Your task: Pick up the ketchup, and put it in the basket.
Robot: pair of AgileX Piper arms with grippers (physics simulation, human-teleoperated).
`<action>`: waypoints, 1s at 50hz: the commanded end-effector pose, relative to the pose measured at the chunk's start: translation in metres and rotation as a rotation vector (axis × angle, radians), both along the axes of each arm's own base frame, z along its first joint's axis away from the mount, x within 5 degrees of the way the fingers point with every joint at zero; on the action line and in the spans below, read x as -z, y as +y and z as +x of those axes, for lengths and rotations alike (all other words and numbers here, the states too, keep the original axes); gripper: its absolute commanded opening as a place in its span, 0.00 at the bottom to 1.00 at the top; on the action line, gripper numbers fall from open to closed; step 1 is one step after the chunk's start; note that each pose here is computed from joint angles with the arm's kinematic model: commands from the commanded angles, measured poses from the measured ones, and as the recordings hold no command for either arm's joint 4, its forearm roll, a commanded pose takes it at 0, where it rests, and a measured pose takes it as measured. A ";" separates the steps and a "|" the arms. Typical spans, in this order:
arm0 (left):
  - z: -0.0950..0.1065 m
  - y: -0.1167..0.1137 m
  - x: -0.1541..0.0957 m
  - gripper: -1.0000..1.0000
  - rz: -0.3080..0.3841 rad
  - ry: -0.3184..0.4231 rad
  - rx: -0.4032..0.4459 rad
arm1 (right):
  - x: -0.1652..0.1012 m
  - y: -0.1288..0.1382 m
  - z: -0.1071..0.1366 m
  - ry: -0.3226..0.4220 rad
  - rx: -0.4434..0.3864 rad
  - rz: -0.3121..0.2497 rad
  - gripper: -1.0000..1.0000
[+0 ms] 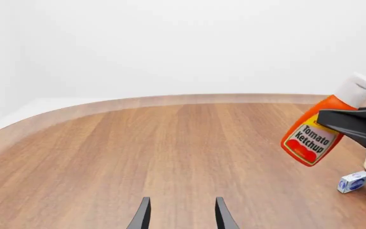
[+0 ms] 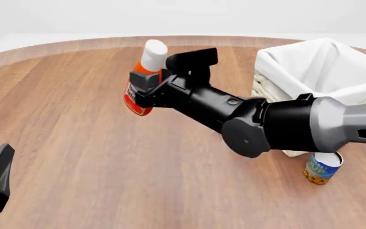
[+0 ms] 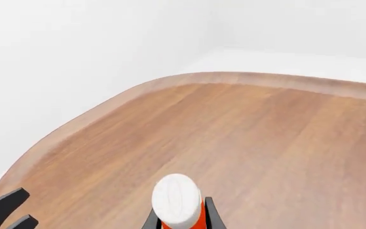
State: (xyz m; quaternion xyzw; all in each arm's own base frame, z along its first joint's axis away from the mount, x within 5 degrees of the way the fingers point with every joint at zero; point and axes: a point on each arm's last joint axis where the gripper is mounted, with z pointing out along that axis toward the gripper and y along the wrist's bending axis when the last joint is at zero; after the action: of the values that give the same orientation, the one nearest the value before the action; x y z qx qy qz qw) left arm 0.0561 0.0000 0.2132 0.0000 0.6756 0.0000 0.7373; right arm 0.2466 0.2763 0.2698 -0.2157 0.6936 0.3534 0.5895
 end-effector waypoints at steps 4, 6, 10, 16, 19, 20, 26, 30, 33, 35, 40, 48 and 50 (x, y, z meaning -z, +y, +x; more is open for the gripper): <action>0.000 0.000 0.000 1.00 0.000 0.000 0.000 | -0.022 -0.029 0.005 -0.044 0.065 0.056 0.00; 0.000 0.000 0.000 1.00 0.000 0.000 0.000 | -0.024 -0.032 0.004 -0.056 0.070 0.052 0.00; 0.000 0.000 0.000 1.00 0.000 0.000 0.000 | -0.029 -0.040 0.004 -0.069 0.086 0.053 0.00; 0.000 0.000 0.000 1.00 0.000 0.000 0.000 | -0.035 -0.054 0.007 -0.075 0.120 0.068 0.00; 0.000 0.000 0.000 1.00 0.000 0.000 0.000 | -0.037 -0.060 0.008 -0.081 0.138 0.076 0.00; 0.000 0.000 0.000 1.00 0.000 0.000 0.000 | -0.037 -0.060 0.008 -0.081 0.138 0.076 0.00; 0.000 0.000 0.000 1.00 0.000 0.000 0.000 | -0.044 -0.078 0.011 -0.100 0.186 0.092 0.00; 0.000 0.000 0.000 1.00 0.000 0.000 0.000 | -0.045 -0.087 0.013 -0.106 0.211 0.100 0.00; 0.000 0.000 0.000 1.00 0.000 0.000 0.000 | -0.048 -0.097 0.015 -0.117 0.239 0.106 0.00; 0.000 0.000 0.000 1.00 0.000 0.000 0.000 | -0.050 -0.106 0.016 -0.130 0.266 0.107 0.00; 0.000 0.000 0.000 1.00 0.000 0.000 0.000 | -0.052 -0.117 0.016 -0.140 0.297 0.114 0.00; 0.000 0.000 0.000 1.00 0.000 0.000 0.000 | -0.060 -0.143 0.017 -0.168 0.373 0.114 0.00; 0.000 0.000 0.000 1.00 0.000 0.000 0.000 | -0.062 -0.152 0.017 -0.174 0.399 0.118 0.00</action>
State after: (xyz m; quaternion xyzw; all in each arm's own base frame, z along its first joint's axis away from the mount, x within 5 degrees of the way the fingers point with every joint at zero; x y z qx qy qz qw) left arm 0.0561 0.0000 0.2132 0.0000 0.6756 0.0000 0.7373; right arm 0.2641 0.1554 0.3209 -0.1045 0.6570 0.2726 0.6950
